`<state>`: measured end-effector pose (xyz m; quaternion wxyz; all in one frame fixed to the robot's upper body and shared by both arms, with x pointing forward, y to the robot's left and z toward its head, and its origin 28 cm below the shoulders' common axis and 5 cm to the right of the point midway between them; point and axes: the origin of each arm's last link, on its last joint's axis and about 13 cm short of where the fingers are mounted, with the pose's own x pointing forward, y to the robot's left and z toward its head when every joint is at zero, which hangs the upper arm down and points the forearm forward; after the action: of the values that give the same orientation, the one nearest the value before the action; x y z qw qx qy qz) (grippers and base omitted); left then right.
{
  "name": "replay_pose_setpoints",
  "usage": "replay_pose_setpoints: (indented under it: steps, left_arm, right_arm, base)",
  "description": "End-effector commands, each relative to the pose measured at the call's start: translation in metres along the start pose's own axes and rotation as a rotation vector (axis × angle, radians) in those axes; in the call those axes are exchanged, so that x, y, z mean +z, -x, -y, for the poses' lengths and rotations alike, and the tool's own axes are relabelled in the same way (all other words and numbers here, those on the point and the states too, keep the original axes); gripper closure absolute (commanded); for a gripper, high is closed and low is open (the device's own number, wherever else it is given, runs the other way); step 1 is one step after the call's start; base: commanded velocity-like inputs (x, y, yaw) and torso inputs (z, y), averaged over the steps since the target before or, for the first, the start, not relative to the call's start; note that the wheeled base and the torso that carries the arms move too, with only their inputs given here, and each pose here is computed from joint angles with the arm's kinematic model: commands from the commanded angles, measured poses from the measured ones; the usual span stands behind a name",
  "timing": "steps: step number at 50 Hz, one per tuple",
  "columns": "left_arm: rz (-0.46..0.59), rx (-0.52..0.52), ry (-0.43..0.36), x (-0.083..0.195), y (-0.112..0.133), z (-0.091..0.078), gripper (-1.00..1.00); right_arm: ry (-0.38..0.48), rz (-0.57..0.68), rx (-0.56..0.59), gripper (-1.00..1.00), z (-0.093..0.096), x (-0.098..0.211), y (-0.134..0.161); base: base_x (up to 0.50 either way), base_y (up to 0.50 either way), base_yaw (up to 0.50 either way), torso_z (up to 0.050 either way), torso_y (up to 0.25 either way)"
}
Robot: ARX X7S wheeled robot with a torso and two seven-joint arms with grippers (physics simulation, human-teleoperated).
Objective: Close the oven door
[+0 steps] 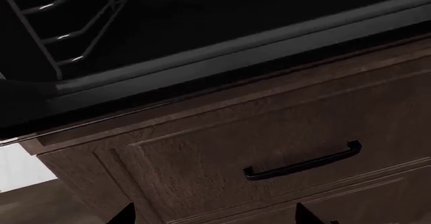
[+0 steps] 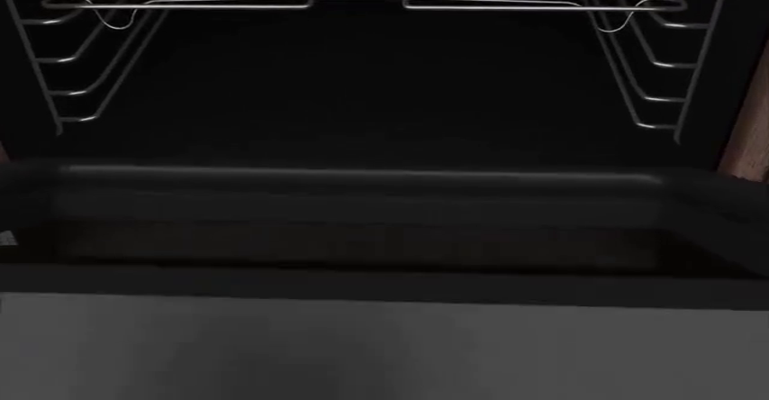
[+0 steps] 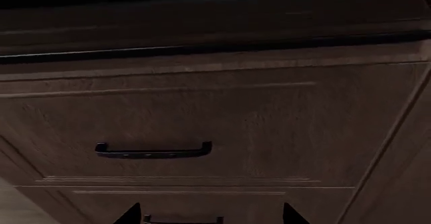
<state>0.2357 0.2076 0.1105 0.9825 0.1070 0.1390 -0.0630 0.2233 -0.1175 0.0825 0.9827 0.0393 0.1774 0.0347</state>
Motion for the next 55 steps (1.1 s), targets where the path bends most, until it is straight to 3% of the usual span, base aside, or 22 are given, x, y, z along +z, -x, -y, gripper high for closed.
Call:
replay_pose_setpoints:
  steps: [1, 27, 28, 29, 30, 32, 33, 34, 47, 48, 55]
  left_arm:
    - [0.121, 0.015, -0.006, 0.043, 0.02, -0.004, -1.0]
    - [0.309, 0.035, 0.003, 0.095, 0.054, -0.007, -1.0]
    - [0.289, 0.031, -0.01, 0.076, 0.049, -0.003, -1.0]
    - [0.312, 0.031, -0.002, 0.075, 0.047, -0.002, -1.0]
    - [0.351, 0.034, 0.014, 0.096, 0.054, -0.005, -1.0]
    - [0.331, 0.038, -0.007, 0.1, 0.058, -0.005, -1.0]
    - [0.304, 0.049, -0.027, 0.082, 0.051, -0.002, -1.0]
    - [0.342, 0.047, -0.012, 0.089, 0.051, -0.003, -1.0]
    - [0.37, 0.072, 0.014, 0.114, 0.026, -0.006, -1.0]
    - [0.367, 0.074, 0.023, 0.119, 0.026, -0.007, -1.0]
    - [0.386, 0.101, 0.047, 0.133, 0.018, -0.011, -1.0]
  right_arm:
    - [0.07, 0.098, 0.002, -1.0, -0.007, 0.036, 0.014]
    - [0.156, 0.253, 0.009, -1.0, -0.016, 0.081, 0.031]
    - [0.161, 0.259, 0.007, -1.0, -0.017, 0.084, 0.031]
    - [0.163, 0.263, 0.006, -1.0, -0.017, 0.085, 0.031]
    - [0.168, 0.269, 0.004, -1.0, -0.017, 0.086, 0.031]
    - [0.186, 0.299, 0.011, -1.0, -0.018, 0.09, 0.03]
    - [0.19, 0.306, 0.014, -1.0, -0.018, 0.091, 0.029]
    - [0.199, 0.317, 0.015, -1.0, -0.018, 0.093, 0.027]
    - [0.242, 0.425, 0.004, -1.0, -0.012, 0.125, 0.009]
    - [0.273, 0.44, -0.015, -1.0, -0.011, 0.128, 0.007]
    - [0.26, 0.471, -0.019, -1.0, -0.008, 0.144, -0.001]
  base:
    - [0.0, 0.0, 0.0, 0.0, 0.0]
    - [0.0, 0.0, 0.0, 0.0, 0.0]
    - [0.0, 0.0, 0.0, 0.0, 0.0]
    - [0.0, 0.0, 0.0, 0.0, 0.0]
    - [0.0, 0.0, 0.0, 0.0, 0.0]
    - [0.0, 0.0, 0.0, 0.0, 0.0]
    - [0.0, 0.0, 0.0, 0.0, 0.0]
    - [0.0, 0.0, 0.0, 0.0, 0.0]
    - [0.0, 0.0, 0.0, 0.0, 0.0]
    - [0.0, 0.0, 0.0, 0.0, 0.0]
    - [0.0, 0.0, 0.0, 0.0, 0.0]
